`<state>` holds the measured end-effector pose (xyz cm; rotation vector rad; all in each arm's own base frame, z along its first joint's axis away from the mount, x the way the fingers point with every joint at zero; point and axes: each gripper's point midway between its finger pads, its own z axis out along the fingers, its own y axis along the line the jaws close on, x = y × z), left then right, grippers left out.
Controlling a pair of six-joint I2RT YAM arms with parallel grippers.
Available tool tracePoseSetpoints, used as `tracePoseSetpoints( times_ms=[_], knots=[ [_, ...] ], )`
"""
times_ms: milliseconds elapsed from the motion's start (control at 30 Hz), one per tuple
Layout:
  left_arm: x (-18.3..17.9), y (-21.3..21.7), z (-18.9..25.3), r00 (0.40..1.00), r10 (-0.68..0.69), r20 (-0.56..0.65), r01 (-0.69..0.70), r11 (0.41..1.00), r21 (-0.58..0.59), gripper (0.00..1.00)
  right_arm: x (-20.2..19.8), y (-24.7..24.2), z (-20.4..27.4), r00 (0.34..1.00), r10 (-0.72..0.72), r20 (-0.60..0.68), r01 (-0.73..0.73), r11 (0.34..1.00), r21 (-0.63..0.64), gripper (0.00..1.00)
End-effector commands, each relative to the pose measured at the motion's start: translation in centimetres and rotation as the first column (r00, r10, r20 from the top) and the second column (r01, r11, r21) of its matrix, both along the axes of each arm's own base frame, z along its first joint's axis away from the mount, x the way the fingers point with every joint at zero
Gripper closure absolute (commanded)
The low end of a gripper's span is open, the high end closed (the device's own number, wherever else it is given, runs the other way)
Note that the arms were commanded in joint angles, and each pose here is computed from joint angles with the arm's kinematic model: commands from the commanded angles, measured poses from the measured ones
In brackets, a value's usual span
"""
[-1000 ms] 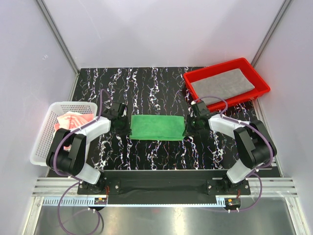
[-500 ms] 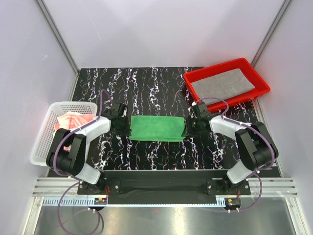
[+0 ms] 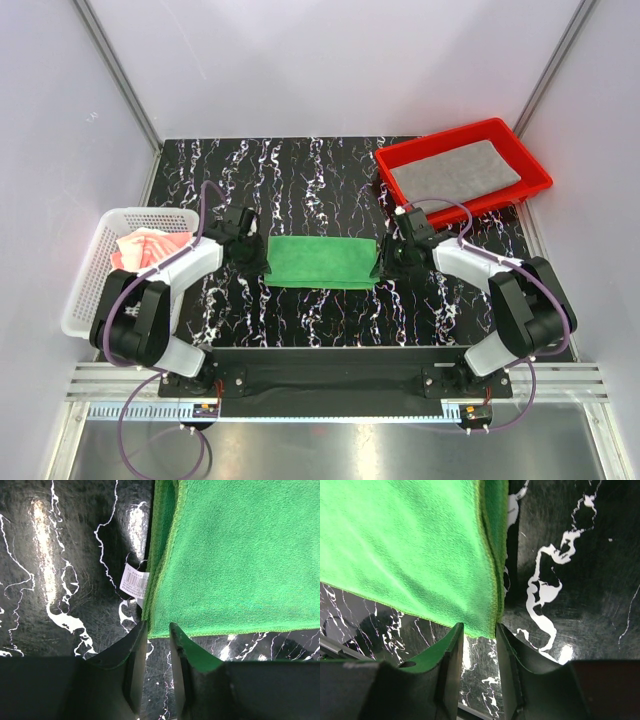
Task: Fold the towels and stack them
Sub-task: Fold the towel
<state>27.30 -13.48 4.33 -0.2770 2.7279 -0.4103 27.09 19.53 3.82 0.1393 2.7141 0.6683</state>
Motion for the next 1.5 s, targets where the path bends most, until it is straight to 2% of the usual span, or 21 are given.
tracePoseSetpoints(
  times_ms=[0,100,433,733,1233,1467],
  knots=[
    [0.8,-0.9,0.9,0.999,-0.014,0.035,0.016,0.999,-0.045,0.71,0.0,0.2,0.4,1.000,-0.013,0.008,0.013,1.000,0.022,0.61],
    [0.7,-1.0,0.6,0.999,-0.016,0.028,0.017,0.999,-0.046,0.76,0.0,0.1,0.4,1.000,-0.016,0.012,0.016,1.000,0.022,0.61],
    [0.2,-0.8,-0.2,1.000,-0.013,0.005,0.013,0.999,-0.037,0.81,-0.4,0.0,-0.3,1.000,-0.024,-0.008,0.024,0.999,0.022,0.62],
    [-0.1,-0.2,-0.7,1.000,-0.012,-0.001,0.012,1.000,0.001,0.74,-0.6,-0.1,-0.5,1.000,-0.029,-0.011,0.029,0.999,0.018,0.62],
    [-0.7,0.2,-1.0,1.000,-0.014,-0.008,0.014,0.998,0.057,0.71,-0.7,-0.1,-0.6,1.000,-0.024,-0.011,0.024,1.000,0.019,0.62],
    [-0.5,1.3,-0.5,1.000,-0.005,0.014,0.003,0.992,0.129,0.70,-0.8,-0.2,-0.8,1.000,-0.021,-0.012,0.021,1.000,0.014,0.63]
  ],
)
